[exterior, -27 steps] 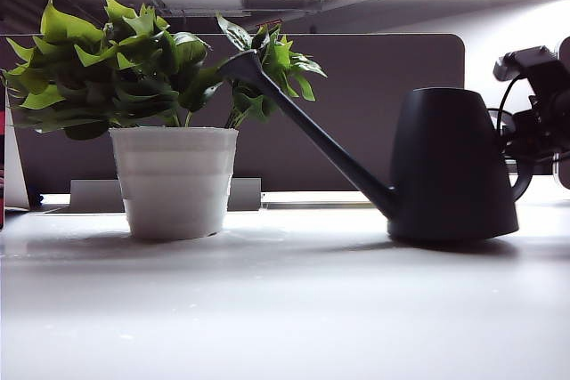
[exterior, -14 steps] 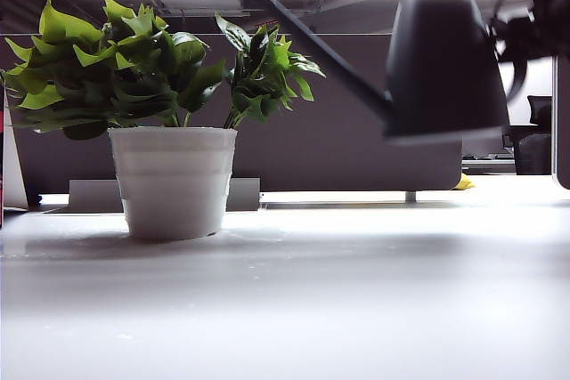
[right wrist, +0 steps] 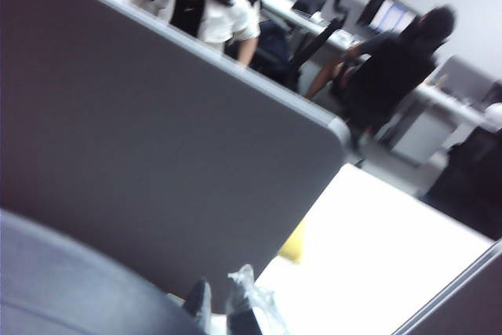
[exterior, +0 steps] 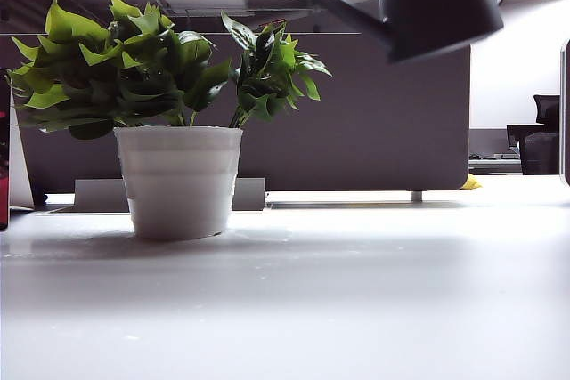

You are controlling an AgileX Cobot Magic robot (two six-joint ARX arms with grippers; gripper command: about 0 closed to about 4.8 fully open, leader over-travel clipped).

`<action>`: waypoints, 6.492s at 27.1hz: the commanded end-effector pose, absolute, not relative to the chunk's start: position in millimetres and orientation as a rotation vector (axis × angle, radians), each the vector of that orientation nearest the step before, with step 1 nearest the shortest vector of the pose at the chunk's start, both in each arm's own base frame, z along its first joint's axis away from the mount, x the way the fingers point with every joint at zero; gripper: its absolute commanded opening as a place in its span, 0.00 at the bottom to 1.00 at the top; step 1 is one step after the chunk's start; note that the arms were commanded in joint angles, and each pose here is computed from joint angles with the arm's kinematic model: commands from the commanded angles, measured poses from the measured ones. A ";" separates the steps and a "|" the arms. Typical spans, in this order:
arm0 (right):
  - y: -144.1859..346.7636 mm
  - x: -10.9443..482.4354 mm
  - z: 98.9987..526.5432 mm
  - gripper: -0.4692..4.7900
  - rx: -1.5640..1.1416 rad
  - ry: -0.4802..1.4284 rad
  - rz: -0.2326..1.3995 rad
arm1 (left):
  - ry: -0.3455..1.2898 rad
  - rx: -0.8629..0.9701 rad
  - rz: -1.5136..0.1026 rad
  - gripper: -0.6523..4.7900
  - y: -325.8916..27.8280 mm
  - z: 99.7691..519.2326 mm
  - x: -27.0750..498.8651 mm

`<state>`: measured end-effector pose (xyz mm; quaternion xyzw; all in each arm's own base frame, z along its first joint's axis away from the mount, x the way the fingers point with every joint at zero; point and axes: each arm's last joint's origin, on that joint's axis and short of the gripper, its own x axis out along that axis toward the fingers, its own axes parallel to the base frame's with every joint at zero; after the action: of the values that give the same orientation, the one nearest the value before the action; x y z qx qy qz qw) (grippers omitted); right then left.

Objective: Pick up the watering can from the table, water the potted plant, and put the can back.

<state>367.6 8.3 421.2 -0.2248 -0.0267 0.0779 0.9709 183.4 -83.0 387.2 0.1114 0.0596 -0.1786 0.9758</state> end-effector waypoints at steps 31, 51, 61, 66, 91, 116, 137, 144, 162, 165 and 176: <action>52.2 401.2 448.2 0.08 -0.853 -0.229 0.028 | 0.407 0.144 -0.368 0.11 -90.9 348.4 245.8; 69.1 399.1 452.6 0.08 -1.029 -0.273 -0.061 | 0.473 0.155 -0.368 0.11 -89.8 342.9 242.7; 69.1 399.0 452.6 0.08 -1.080 -0.273 -0.069 | 0.478 0.156 -0.368 0.11 -89.7 342.6 242.4; 69.1 399.0 452.6 0.08 -1.089 -0.273 -0.070 | 0.478 0.156 -0.368 0.11 -89.7 342.6 242.4; 21.9 378.5 456.3 0.08 -0.310 -0.099 0.157 | 0.440 0.150 -0.368 0.11 -88.5 350.2 239.3; 5.8 285.2 250.1 0.08 0.076 -0.153 0.072 | 0.178 0.210 -0.622 0.11 -106.2 357.7 213.0; 3.0 323.2 169.6 0.08 0.061 -0.104 0.087 | 0.223 0.244 -0.623 0.11 -107.2 332.7 216.7; 3.0 323.3 170.0 0.08 -0.017 -0.122 0.088 | 0.222 0.249 -0.624 0.11 -107.3 332.7 216.6; 3.1 327.6 148.0 0.20 -0.004 -0.088 0.090 | 0.233 0.274 -0.628 0.11 -107.2 330.9 216.4; 3.2 327.7 146.3 0.20 -0.004 -0.069 0.090 | 0.234 0.274 -0.628 0.11 -107.2 330.8 216.4; 4.7 327.1 145.9 0.68 -0.004 -0.053 0.141 | 0.245 0.272 -0.628 0.11 -107.0 330.0 216.1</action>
<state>327.5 3.6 141.8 -0.0031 -0.0193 0.0579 0.9981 216.0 -107.1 328.7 0.1336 0.1243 -0.3068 0.9341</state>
